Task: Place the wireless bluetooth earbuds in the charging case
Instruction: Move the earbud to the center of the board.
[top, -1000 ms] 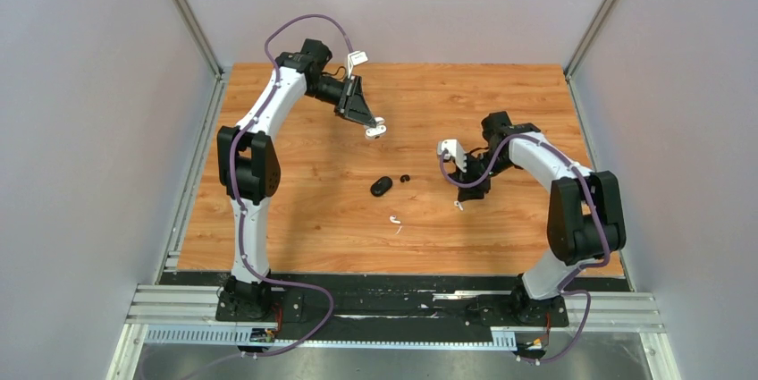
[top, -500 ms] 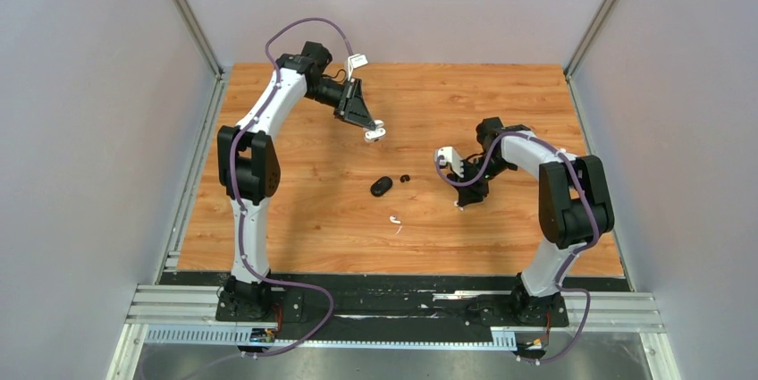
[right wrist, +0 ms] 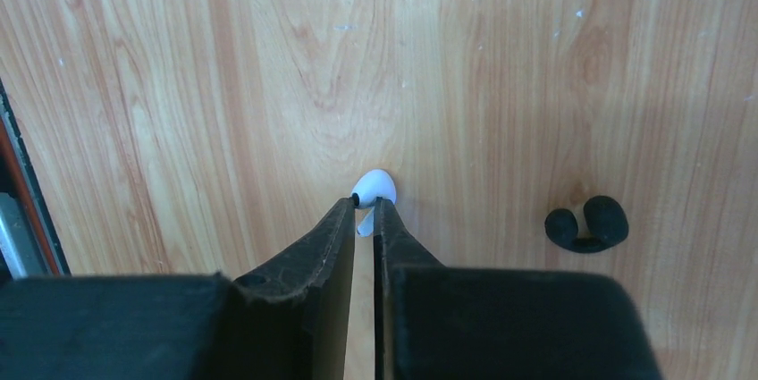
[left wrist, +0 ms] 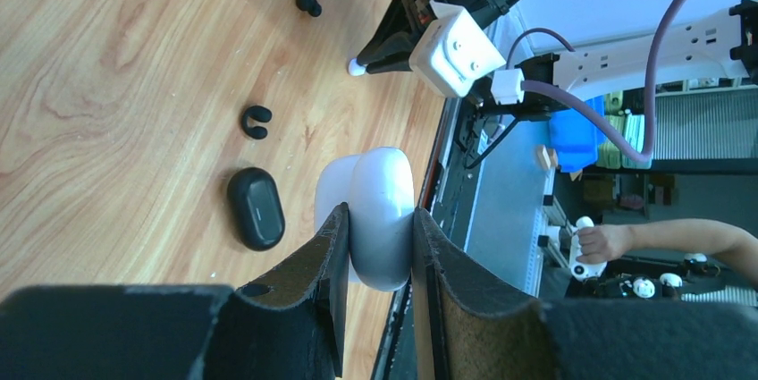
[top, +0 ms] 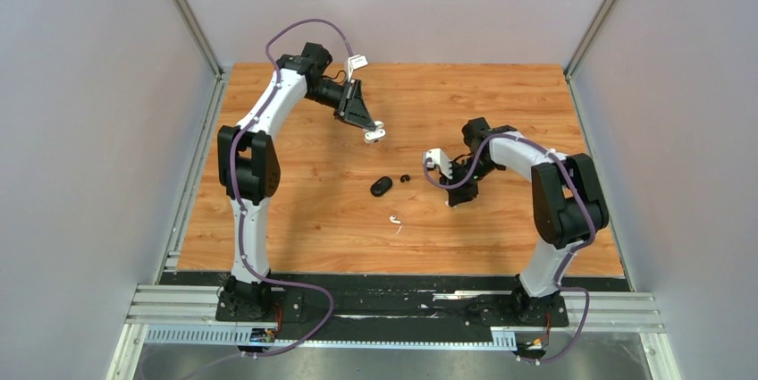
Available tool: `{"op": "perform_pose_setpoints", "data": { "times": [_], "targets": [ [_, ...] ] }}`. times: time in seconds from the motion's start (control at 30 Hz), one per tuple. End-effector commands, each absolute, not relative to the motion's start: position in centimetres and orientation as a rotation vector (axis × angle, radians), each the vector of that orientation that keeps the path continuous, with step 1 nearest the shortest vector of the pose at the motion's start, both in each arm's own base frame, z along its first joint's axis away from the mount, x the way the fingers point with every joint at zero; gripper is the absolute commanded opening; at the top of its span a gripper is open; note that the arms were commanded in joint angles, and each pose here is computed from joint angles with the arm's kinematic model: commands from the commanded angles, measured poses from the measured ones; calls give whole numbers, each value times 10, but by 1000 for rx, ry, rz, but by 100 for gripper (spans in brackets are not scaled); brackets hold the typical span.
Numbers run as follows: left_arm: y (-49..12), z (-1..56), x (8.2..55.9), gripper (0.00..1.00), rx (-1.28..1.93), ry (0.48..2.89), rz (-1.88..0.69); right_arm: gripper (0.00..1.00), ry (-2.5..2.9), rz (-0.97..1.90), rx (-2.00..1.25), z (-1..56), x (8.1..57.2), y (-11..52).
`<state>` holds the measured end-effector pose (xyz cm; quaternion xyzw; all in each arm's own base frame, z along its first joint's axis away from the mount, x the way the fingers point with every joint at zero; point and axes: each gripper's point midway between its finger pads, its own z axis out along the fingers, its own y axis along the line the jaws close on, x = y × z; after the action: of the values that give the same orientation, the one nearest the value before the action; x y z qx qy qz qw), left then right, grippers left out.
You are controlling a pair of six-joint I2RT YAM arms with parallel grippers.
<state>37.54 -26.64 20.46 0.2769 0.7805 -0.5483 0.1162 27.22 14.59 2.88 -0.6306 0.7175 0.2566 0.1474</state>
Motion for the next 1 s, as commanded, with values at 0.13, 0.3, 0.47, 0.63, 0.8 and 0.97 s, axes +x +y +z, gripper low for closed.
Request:
{"op": "perform_pose_setpoints", "data": {
  "times": [0.13, 0.3, 0.47, 0.63, 0.8, 0.97],
  "targets": [
    [-266, 230, 370, 0, 870, 2189, -1587, 8, 2082, 574, -1788, 28, 292, 176],
    [-266, 229, 370, 0, 870, 2189, -1586, 6, 2079, 540, -1780, 28, 290, 191],
    [-266, 229, 370, 0, 867, 2191, -1585, 6, 2093, 500, -1755, 31, 297, 191],
    [-263, 230, 368, 0, 874, 2196, -1571, 10, 2097, 639, -1761, 64, 294, 189],
    [-261, 230, 367, 0, 872, 2200, -1578, 13, 1955, 705, -1797, 93, 299, 196],
    [-261, 231, 367, 0, 872, 2197, -1573, 15, 1872, 733, -1865, 81, 307, 205]
  ]
}}
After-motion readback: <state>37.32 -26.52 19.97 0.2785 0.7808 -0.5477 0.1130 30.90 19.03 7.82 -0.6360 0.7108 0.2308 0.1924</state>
